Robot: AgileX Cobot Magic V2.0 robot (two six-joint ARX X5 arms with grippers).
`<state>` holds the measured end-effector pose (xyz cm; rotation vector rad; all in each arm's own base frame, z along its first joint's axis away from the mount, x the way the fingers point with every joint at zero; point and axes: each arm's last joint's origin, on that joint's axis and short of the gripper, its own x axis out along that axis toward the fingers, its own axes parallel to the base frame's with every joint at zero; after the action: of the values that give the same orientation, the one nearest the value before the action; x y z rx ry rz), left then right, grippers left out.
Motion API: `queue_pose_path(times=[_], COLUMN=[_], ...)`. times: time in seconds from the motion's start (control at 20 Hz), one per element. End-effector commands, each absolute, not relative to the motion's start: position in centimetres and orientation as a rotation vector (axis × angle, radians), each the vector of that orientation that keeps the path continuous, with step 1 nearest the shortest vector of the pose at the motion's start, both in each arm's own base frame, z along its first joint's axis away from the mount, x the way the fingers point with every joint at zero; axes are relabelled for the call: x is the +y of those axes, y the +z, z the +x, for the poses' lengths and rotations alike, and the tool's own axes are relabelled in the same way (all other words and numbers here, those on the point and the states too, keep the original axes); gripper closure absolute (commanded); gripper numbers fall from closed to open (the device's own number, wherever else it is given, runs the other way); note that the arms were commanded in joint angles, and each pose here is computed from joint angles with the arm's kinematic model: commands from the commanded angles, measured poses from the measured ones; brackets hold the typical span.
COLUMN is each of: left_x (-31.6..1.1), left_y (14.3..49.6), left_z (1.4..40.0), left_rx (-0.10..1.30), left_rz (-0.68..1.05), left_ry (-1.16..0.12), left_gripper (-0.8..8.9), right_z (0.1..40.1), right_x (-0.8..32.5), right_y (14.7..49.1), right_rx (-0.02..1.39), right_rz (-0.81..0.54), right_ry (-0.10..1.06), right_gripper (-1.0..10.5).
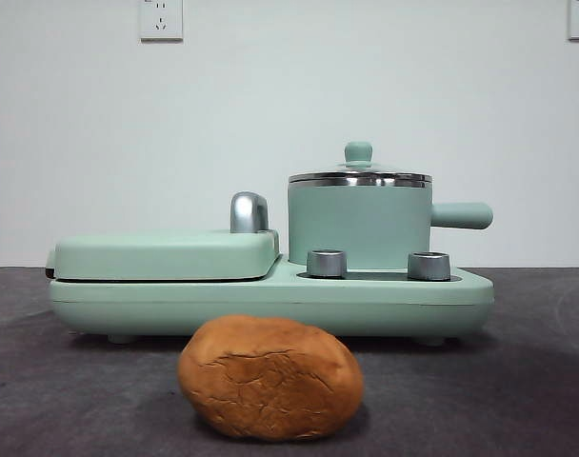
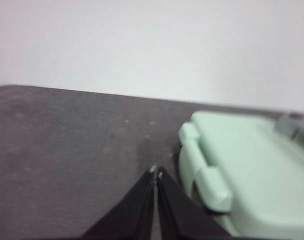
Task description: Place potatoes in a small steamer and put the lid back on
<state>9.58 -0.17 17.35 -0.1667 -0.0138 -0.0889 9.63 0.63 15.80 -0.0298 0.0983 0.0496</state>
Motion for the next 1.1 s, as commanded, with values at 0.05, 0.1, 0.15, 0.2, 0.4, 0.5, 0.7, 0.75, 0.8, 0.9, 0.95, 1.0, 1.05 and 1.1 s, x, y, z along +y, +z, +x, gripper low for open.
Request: queue_pose_path(times=[0.05, 0.1, 0.15, 0.2, 0.4, 0.5, 0.7, 0.75, 0.8, 0.9, 0.95, 1.0, 1.05, 1.1], left_x=[-0.1, -0.1, -0.1, -0.1, -0.2, -0.2, -0.2, -0.3, -0.4, -0.5, -0.5, -0.6, -0.6, -0.7], left_y=[16.8, 16.8, 16.8, 16.9, 18.1, 19.2, 22.2, 23.1, 23.9, 25.9, 26.8, 27.8, 28.9, 29.7], left_z=[9.7, 9.7, 9.7, 9.7, 9.5, 9.3, 8.4, 8.2, 7.9, 7.5, 7.3, 7.2, 7.1, 7.1], left_rx=[0.003, 0.004, 0.005, 0.001, -0.088, -0.148, -0.189, -0.173, -0.156, -0.102, -0.080, -0.053, -0.027, -0.007], left_rz=[-0.371, -0.385, -0.398, -0.415, -0.496, -0.516, -0.516, -0.502, -0.481, -0.417, -0.389, -0.352, -0.315, -0.287], left_ry=[-0.084, -0.084, -0.085, -0.087, -0.118, -0.138, -0.168, -0.183, -0.195, -0.223, -0.230, -0.240, -0.253, -0.269], left_gripper=[8.04, 8.04, 8.04, 8.04, 8.04, 8.04, 8.04, 8.04, 8.04, 8.04, 8.04, 8.04, 8.04, 8.04], right_z=[9.7, 9.7, 9.7, 9.7, 9.6, 9.5, 8.8, 8.5, 8.3, 8.0, 8.0, 7.9, 7.9, 7.9], right_x=[0.6, 0.7, 0.7, 0.7, 0.7, 0.8, 0.8, 0.8, 0.8, 0.9, 1.0, 1.0, 1.1, 1.1], right_y=[15.9, 16.0, 16.0, 16.2, 17.5, 18.5, 21.0, 21.8, 22.5, 24.1, 24.8, 25.6, 26.3, 26.9], right_rx=[0.082, 0.075, 0.067, 0.050, -0.072, -0.139, -0.113, -0.090, -0.071, -0.033, -0.019, 0.000, 0.019, 0.037], right_rz=[0.076, 0.103, 0.130, 0.161, 0.292, 0.373, 0.446, 0.441, 0.432, 0.391, 0.367, 0.339, 0.312, 0.288], right_ry=[0.044, 0.044, 0.044, 0.048, 0.089, 0.117, 0.146, 0.156, 0.165, 0.190, 0.203, 0.219, 0.233, 0.244], right_gripper=[9.2, 9.2, 9.2, 9.2, 9.2, 9.3, 9.3, 9.3, 9.3, 9.3, 9.3, 9.3, 9.3, 9.3])
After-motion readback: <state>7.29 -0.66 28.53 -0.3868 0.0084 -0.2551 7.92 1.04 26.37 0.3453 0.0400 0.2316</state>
